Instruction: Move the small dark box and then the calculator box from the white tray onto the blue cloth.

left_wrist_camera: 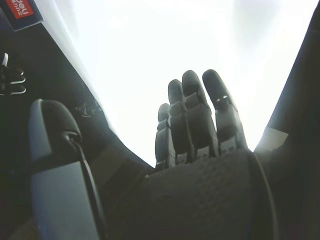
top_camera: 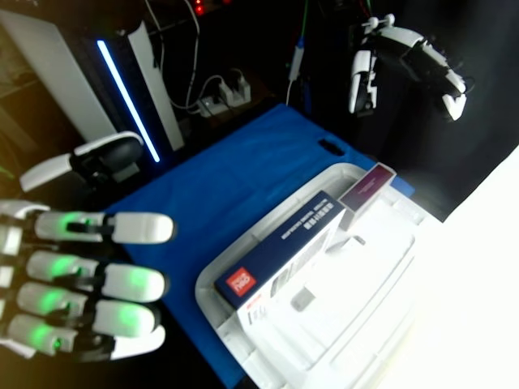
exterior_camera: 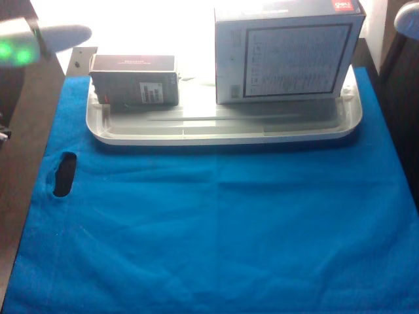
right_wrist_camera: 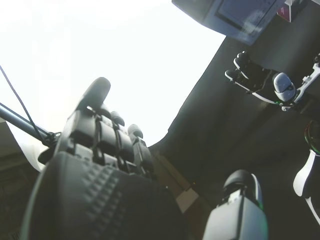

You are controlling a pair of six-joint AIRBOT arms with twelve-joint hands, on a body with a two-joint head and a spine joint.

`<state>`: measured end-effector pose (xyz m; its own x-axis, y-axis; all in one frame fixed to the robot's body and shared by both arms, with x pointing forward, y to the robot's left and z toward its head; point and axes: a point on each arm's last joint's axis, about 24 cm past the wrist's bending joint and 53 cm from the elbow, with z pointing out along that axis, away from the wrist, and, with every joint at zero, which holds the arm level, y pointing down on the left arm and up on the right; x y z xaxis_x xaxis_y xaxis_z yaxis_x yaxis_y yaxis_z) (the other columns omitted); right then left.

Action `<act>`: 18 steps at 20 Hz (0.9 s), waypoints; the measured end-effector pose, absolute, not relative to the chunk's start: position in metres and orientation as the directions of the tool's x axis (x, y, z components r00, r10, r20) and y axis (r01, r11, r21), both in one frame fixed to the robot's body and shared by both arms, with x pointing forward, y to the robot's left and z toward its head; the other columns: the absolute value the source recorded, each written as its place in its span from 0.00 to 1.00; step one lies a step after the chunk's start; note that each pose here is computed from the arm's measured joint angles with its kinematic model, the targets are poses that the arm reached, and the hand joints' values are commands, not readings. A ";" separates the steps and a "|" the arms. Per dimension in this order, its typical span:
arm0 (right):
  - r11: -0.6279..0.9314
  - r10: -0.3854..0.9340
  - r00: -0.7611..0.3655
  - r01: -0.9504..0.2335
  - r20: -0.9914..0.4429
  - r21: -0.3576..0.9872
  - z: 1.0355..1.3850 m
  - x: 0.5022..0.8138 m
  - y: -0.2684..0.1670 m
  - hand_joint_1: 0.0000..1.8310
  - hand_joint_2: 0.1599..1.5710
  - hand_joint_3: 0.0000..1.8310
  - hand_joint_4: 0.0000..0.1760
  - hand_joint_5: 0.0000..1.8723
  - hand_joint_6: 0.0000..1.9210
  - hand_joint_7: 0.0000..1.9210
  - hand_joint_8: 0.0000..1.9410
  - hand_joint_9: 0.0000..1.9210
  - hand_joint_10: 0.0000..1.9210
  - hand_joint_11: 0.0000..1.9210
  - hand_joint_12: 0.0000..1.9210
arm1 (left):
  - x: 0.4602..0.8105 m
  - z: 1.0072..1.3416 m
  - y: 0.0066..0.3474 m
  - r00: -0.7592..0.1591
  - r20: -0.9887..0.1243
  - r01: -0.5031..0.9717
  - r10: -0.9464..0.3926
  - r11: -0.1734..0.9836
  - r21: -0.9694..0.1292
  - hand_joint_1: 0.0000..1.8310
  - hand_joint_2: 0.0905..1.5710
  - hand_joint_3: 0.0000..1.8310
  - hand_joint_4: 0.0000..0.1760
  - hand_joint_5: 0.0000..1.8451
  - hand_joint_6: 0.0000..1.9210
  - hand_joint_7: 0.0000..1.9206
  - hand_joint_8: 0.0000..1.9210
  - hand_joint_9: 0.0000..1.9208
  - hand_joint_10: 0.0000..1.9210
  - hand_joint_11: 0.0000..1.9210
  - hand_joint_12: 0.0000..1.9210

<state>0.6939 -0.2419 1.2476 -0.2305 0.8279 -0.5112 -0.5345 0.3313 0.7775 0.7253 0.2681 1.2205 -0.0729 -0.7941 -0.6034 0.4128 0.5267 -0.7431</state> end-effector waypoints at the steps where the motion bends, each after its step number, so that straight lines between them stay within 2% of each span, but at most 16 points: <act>1: 0.331 0.828 -0.230 -0.534 -0.511 0.778 1.248 0.694 -0.242 0.22 0.46 0.00 0.25 0.17 0.00 0.12 0.00 0.11 0.00 0.07 0.08 | 0.726 1.222 0.266 -0.088 -0.606 0.423 -0.791 0.521 -0.741 0.36 0.58 0.00 0.09 0.17 0.00 0.28 0.00 0.24 0.00 0.08 0.11; 2: 0.330 0.829 -0.230 -0.536 -0.510 0.777 1.248 0.694 -0.242 0.21 0.45 0.00 0.22 0.16 0.00 0.12 0.00 0.11 0.00 0.07 0.07 | 0.727 1.222 0.265 -0.107 -0.608 0.431 -0.787 0.514 -0.742 0.35 0.57 0.00 0.11 0.17 0.00 0.25 0.00 0.22 0.00 0.09 0.07; 4: 0.330 0.829 -0.231 -0.534 -0.509 0.779 1.247 0.694 -0.242 0.21 0.46 0.00 0.11 0.16 0.00 0.12 0.00 0.11 0.00 0.08 0.07 | 0.729 1.219 0.262 -0.133 -0.621 0.419 -0.772 0.524 -0.742 0.37 0.54 0.00 0.05 0.18 0.00 0.24 0.00 0.22 0.00 0.13 0.06; 5: 0.328 0.830 -0.231 -0.534 -0.507 0.780 1.247 0.694 -0.241 0.21 0.46 0.00 0.09 0.16 0.00 0.11 0.00 0.11 0.00 0.08 0.07 | 0.733 1.218 0.261 -0.146 -0.642 0.412 -0.753 0.544 -0.731 0.38 0.55 0.00 0.06 0.18 0.00 0.24 0.00 0.23 0.00 0.14 0.06; 6: 0.328 0.830 -0.232 -0.534 -0.507 0.780 1.247 0.694 -0.241 0.21 0.47 0.00 0.11 0.16 0.00 0.10 0.00 0.11 0.00 0.08 0.07 | 0.737 1.219 0.260 -0.153 -0.661 0.407 -0.735 0.562 -0.720 0.41 0.54 0.00 0.12 0.20 0.00 0.22 0.00 0.23 0.00 0.15 0.04; 7: 0.327 0.830 -0.233 -0.534 -0.507 0.780 1.247 0.694 -0.241 0.20 0.48 0.01 0.07 0.16 0.00 0.10 0.00 0.11 0.00 0.08 0.07 | 0.743 1.222 0.257 -0.162 -0.688 0.408 -0.707 0.587 -0.700 0.43 0.54 0.00 0.03 0.20 0.00 0.22 0.00 0.22 0.00 0.16 0.04; 8: 0.328 0.829 -0.233 -0.534 -0.509 0.779 1.247 0.694 -0.240 0.20 0.48 0.01 0.08 0.15 0.00 0.10 0.00 0.12 0.00 0.09 0.08 | 0.749 1.225 0.252 -0.177 -0.726 0.409 -0.665 0.621 -0.668 0.47 0.51 0.00 0.09 0.23 0.01 0.23 0.00 0.21 0.00 0.18 0.04; 9: 0.327 0.829 -0.233 -0.535 -0.508 0.779 1.247 0.694 -0.240 0.20 0.48 0.01 0.10 0.15 0.00 0.10 0.00 0.12 0.00 0.09 0.08 | 0.754 1.224 0.246 -0.201 -0.745 0.413 -0.636 0.634 -0.654 0.50 0.50 0.00 0.04 0.26 0.01 0.24 0.00 0.21 0.00 0.20 0.05; 10: 0.327 0.830 -0.232 -0.534 -0.507 0.780 1.247 0.694 -0.241 0.22 0.48 0.00 0.22 0.15 0.00 0.10 0.00 0.11 0.00 0.08 0.07 | 0.762 1.218 0.238 -0.239 -0.755 0.403 -0.610 0.646 -0.649 0.49 0.53 0.01 0.00 0.21 0.00 0.24 0.00 0.23 0.01 0.20 0.04; 11: 0.327 0.831 -0.232 -0.533 -0.506 0.780 1.247 0.694 -0.241 0.22 0.48 0.00 0.26 0.16 0.00 0.09 0.00 0.11 0.00 0.08 0.07 | 0.765 1.212 0.232 -0.262 -0.766 0.395 -0.587 0.659 -0.640 0.50 0.54 0.00 0.00 0.21 0.00 0.25 0.00 0.25 0.00 0.21 0.04; 12: 0.327 0.830 -0.232 -0.534 -0.507 0.780 1.247 0.694 -0.241 0.23 0.48 0.00 0.21 0.15 0.00 0.09 0.00 0.10 0.00 0.08 0.07 | 0.768 1.200 0.222 -0.293 -0.793 0.387 -0.534 0.692 -0.609 0.55 0.51 0.00 0.00 0.24 0.00 0.28 0.00 0.29 0.01 0.24 0.05; 14: 0.327 0.830 -0.232 -0.533 -0.507 0.780 1.247 0.694 -0.241 0.24 0.48 0.00 0.16 0.15 0.00 0.08 0.00 0.09 0.00 0.07 0.06 | 0.772 1.184 0.204 -0.332 -0.830 0.383 -0.448 0.740 -0.553 0.57 0.49 0.00 0.00 0.27 0.00 0.30 0.00 0.32 0.01 0.27 0.06; 15: 0.326 0.829 -0.234 -0.535 -0.507 0.779 1.246 0.694 -0.240 0.24 0.48 0.00 0.15 0.15 0.00 0.08 0.00 0.09 0.00 0.06 0.06 | 0.774 1.184 0.200 -0.339 -0.837 0.384 -0.430 0.749 -0.540 0.60 0.50 0.00 0.00 0.28 0.00 0.30 0.00 0.35 0.00 0.28 0.08; 16: 0.326 0.830 -0.234 -0.534 -0.507 0.780 1.246 0.694 -0.240 0.23 0.48 0.00 0.13 0.15 0.00 0.08 0.00 0.08 0.00 0.06 0.06 | 0.774 1.186 0.200 -0.334 -0.843 0.388 -0.421 0.754 -0.530 0.60 0.49 0.00 0.00 0.29 0.00 0.31 0.00 0.37 0.00 0.29 0.15; 17: 0.325 0.831 -0.233 -0.532 -0.505 0.782 1.246 0.694 -0.240 0.23 0.48 0.00 0.14 0.15 0.00 0.09 0.00 0.09 0.00 0.07 0.06 | 0.777 1.186 0.203 -0.329 -0.852 0.386 -0.408 0.765 -0.515 0.61 0.50 0.00 0.00 0.29 0.00 0.32 0.00 0.39 0.00 0.28 0.22; 18: 0.325 0.831 -0.232 -0.533 -0.505 0.781 1.246 0.694 -0.240 0.22 0.47 0.00 0.21 0.16 0.00 0.09 0.01 0.09 0.00 0.08 0.06 | 0.778 1.184 0.205 -0.330 -0.854 0.376 -0.402 0.774 -0.509 0.61 0.50 0.00 0.00 0.28 0.00 0.32 0.00 0.40 0.00 0.26 0.27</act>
<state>0.6943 -0.2404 1.2462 -0.2323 0.8314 -0.5047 -0.5331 0.3252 0.7811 0.7784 0.2052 1.1838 -0.3299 -0.4015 -0.8543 0.3757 0.7744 -0.5091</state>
